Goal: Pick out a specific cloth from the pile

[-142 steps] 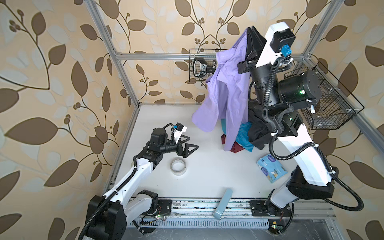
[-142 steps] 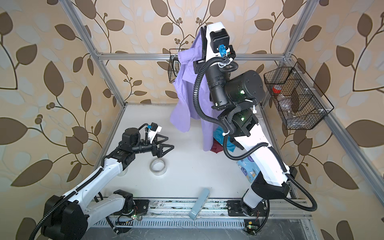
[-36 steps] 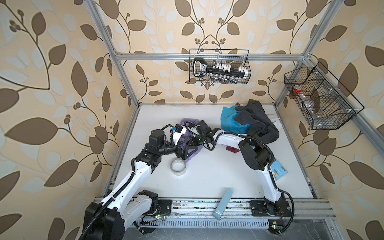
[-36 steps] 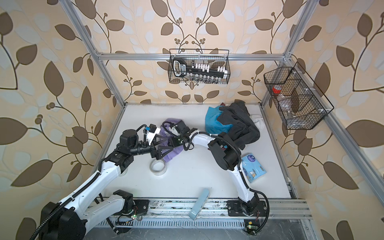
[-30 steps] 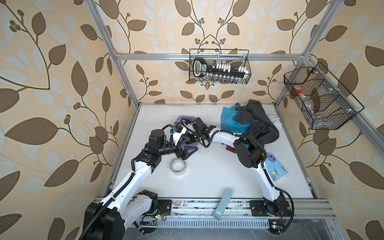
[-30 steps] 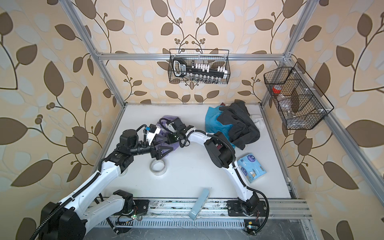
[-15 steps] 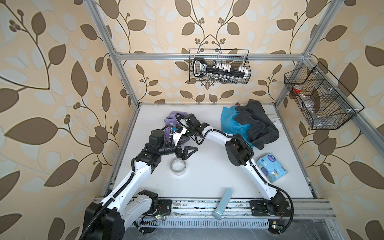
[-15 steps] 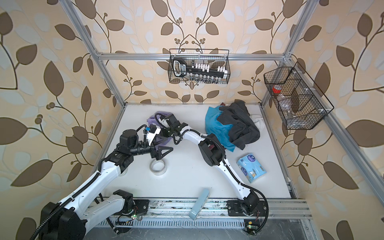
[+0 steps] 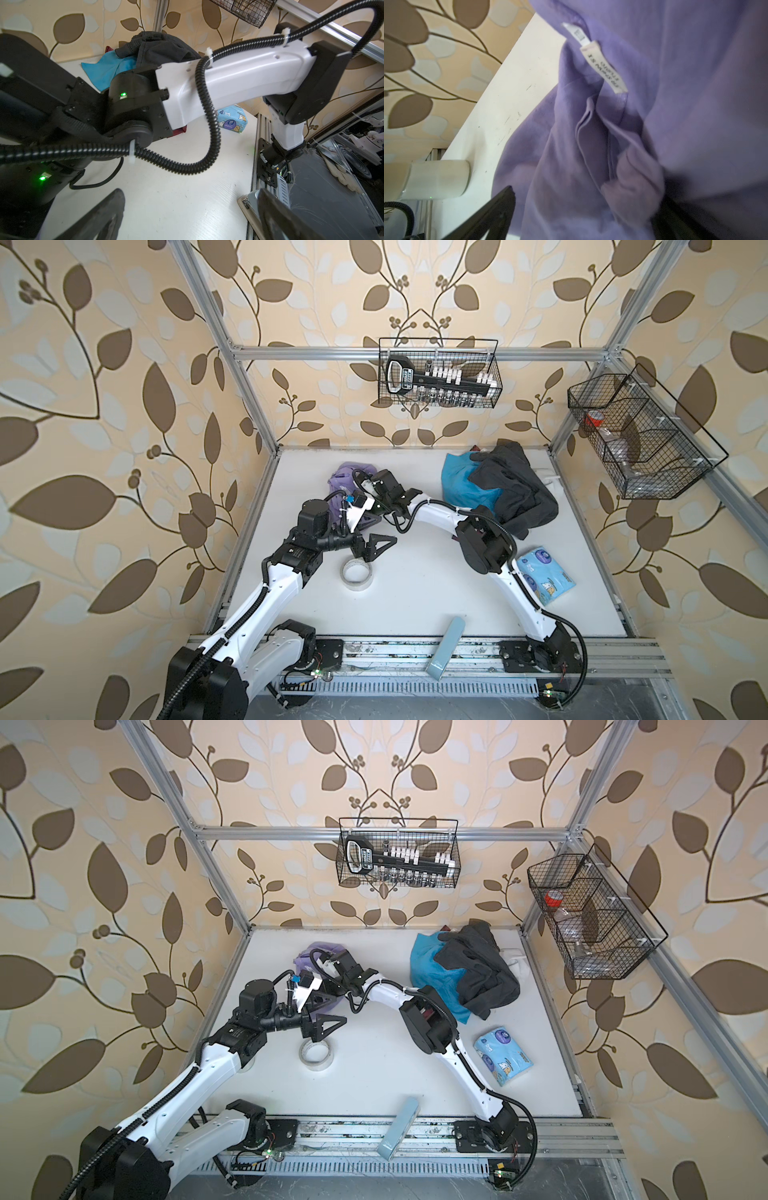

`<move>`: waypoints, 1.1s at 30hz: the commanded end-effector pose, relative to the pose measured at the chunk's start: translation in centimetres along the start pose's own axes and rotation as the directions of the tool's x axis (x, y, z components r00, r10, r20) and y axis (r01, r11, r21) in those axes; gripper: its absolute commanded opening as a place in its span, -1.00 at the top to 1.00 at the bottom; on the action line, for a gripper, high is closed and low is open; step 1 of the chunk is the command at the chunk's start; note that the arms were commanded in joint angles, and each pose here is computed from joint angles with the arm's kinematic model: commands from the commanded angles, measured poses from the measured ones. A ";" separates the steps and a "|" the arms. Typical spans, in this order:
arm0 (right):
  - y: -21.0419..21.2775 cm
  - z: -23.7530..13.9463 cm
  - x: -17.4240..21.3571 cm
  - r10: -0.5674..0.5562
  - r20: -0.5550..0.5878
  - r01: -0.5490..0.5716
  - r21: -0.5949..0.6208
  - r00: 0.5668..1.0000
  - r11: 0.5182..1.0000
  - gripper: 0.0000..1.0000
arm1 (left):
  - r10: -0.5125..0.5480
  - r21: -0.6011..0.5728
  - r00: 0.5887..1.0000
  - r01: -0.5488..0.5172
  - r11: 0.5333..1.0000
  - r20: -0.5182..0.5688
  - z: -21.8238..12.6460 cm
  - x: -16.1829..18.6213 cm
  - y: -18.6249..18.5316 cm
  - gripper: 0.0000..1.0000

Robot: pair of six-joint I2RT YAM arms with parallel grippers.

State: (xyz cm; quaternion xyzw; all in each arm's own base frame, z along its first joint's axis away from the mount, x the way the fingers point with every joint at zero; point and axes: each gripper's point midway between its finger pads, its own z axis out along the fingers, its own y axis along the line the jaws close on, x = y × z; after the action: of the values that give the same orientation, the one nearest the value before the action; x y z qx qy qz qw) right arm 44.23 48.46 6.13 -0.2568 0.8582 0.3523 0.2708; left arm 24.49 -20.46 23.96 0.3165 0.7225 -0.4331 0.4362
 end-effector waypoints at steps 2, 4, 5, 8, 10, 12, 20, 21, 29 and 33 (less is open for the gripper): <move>0.8 -4.7 -2.7 -0.087 0.068 0.080 0.093 0.994 0.992 -0.99 | 0.064 0.061 0.998 -0.065 0.996 0.023 -0.4 -0.7 -1.9 -0.98; 0.9 -6.4 -3.0 -0.107 0.080 0.097 0.123 0.991 0.988 -0.99 | 0.071 0.061 0.997 -0.073 0.995 0.028 -0.5 -0.7 -2.1 -0.98; 0.9 -7.1 -3.1 -0.113 0.081 0.100 0.144 0.990 0.985 -0.99 | 0.074 0.063 0.997 -0.076 0.995 0.029 -0.5 -0.8 -2.2 -0.98; 0.0 -10.2 -3.2 -0.121 0.073 0.101 0.229 0.990 0.968 -0.99 | 0.084 0.056 0.996 -0.085 0.995 0.026 -0.5 -0.7 -2.3 -0.98; -0.7 -13.0 -3.0 -0.131 0.071 0.106 0.288 0.989 0.952 -0.99 | 0.093 0.039 0.995 -0.094 0.995 0.025 -0.6 -0.7 -2.3 -0.98; -1.6 -16.1 -2.5 -0.140 0.083 0.101 0.359 0.987 0.928 -0.99 | 0.101 -0.038 0.995 -0.100 0.994 0.024 -0.6 -0.9 -1.5 -0.98; -6.1 -31.0 0.8 -0.127 0.225 -0.025 0.570 0.966 0.821 -0.99 | 0.190 -0.453 0.979 -0.139 0.881 0.069 -3.1 -2.4 2.4 -0.98; -6.9 -32.9 1.5 -0.123 0.261 -0.057 0.590 0.958 0.806 -0.99 | 0.196 -0.523 0.978 -0.128 0.843 0.077 -3.8 -2.4 3.5 -0.98; -10.9 -44.4 5.6 -0.278 0.563 -0.251 0.685 0.778 0.684 -0.99 | 0.242 -0.902 0.968 -0.042 0.430 0.071 -9.2 -0.9 12.2 -0.98; -13.1 -45.8 7.5 -0.359 0.592 -0.297 0.733 0.721 0.612 -0.99 | 0.192 -0.966 0.980 -0.007 0.260 0.045 -11.3 0.9 16.2 -0.98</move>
State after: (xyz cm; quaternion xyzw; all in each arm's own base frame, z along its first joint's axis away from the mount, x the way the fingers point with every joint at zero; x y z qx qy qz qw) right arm 33.49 6.03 20.84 0.0027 0.7997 0.0302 0.5997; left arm 32.06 -7.54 18.09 0.0806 0.8108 0.0144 0.5796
